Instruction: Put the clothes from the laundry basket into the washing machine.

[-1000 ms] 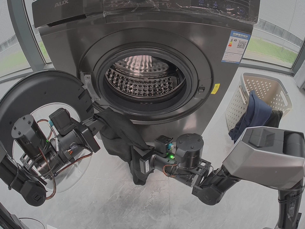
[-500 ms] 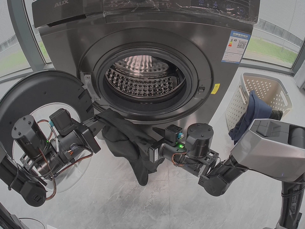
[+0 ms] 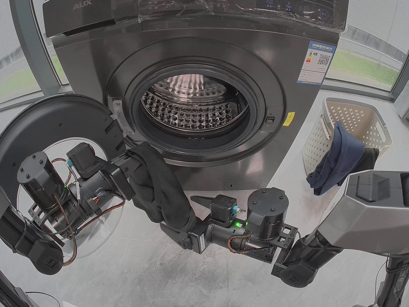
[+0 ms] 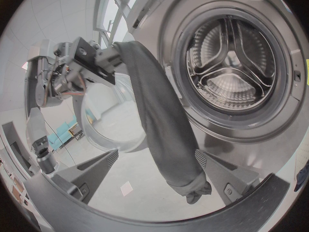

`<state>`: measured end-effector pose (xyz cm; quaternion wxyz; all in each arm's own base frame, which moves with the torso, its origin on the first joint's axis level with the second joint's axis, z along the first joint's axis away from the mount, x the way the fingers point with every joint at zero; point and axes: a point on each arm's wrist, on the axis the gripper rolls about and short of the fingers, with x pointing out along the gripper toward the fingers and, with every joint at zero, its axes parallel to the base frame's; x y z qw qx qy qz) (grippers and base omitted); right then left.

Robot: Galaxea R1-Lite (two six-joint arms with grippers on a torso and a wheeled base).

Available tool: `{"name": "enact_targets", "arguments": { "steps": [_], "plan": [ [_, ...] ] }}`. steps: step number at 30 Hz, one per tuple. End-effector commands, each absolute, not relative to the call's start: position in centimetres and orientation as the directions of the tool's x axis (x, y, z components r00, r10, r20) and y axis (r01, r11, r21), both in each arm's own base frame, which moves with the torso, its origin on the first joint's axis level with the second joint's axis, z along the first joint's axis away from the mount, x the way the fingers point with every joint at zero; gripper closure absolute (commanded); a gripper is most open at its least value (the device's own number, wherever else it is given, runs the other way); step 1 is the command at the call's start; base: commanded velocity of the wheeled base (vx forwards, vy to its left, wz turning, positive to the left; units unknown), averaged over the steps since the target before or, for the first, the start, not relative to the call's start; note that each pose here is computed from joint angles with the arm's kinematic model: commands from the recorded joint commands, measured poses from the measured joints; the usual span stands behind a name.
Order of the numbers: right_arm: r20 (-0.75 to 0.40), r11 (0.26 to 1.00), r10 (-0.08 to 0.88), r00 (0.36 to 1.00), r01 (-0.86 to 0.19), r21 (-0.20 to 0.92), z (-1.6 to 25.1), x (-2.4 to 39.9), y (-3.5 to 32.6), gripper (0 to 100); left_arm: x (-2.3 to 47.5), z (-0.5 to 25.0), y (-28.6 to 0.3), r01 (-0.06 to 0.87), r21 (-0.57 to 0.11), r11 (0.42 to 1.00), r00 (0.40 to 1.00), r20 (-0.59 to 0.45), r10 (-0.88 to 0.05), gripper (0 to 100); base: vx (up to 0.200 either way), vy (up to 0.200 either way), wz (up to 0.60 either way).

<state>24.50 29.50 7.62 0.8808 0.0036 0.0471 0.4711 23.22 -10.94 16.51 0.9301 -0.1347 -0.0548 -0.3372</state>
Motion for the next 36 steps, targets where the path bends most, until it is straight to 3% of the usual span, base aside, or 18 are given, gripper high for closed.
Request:
{"name": "enact_targets", "arguments": {
  "steps": [1, 10, 16, 26, 27, 32, 36],
  "plan": [
    [-0.050, 0.517, 0.856, 0.515, -0.854, 0.064, 8.1, 23.3, 30.6, 0, 23.5, 16.4, -11.0, 0.638, -0.215, 0.740, 0.770, 0.191, -0.609, 100, 0.000, 0.000, 0.00],
    [-0.066, 0.510, 0.860, 0.506, -0.855, 0.088, 5.6, 24.1, 33.0, 0, 23.5, 16.4, -11.0, 0.637, -0.214, 0.740, 0.771, 0.192, -0.608, 100, 0.000, 0.000, 0.00],
    [-0.081, 0.565, 0.825, 0.560, -0.821, 0.084, 3.4, 26.2, 33.5, 0, 23.5, 16.5, -10.9, 0.638, -0.214, 0.740, 0.770, 0.195, -0.607, 100, 0.000, 0.000, 0.00],
    [-0.032, 0.613, 0.790, 0.612, -0.787, 0.075, 3.1, 28.7, 34.0, 0, 23.5, 16.5, -10.9, 0.638, -0.213, 0.740, 0.770, 0.196, -0.607, 100, 0.000, 0.000, 0.00],
    [-0.028, 0.616, 0.787, 0.616, -0.784, 0.075, 3.2, 28.8, 33.9, 100, 23.5, 16.6, -10.9, 0.637, -0.213, 0.741, 0.771, 0.198, -0.606, 100, 0.000, 0.000, 0.00],
    [-0.023, 0.621, 0.783, 0.621, -0.780, 0.074, 3.8, 28.6, 33.6, 100, 23.6, 16.5, -10.9, 0.635, -0.214, 0.742, 0.772, 0.195, -0.605, 100, 0.000, 0.000, 0.00],
    [-0.012, 0.620, 0.784, 0.621, -0.781, 0.072, 5.8, 27.6, 32.6, 100, 23.6, 16.4, -10.9, 0.636, -0.214, 0.741, 0.771, 0.193, -0.606, 100, 0.000, 0.000, 0.00]
  ]
}}
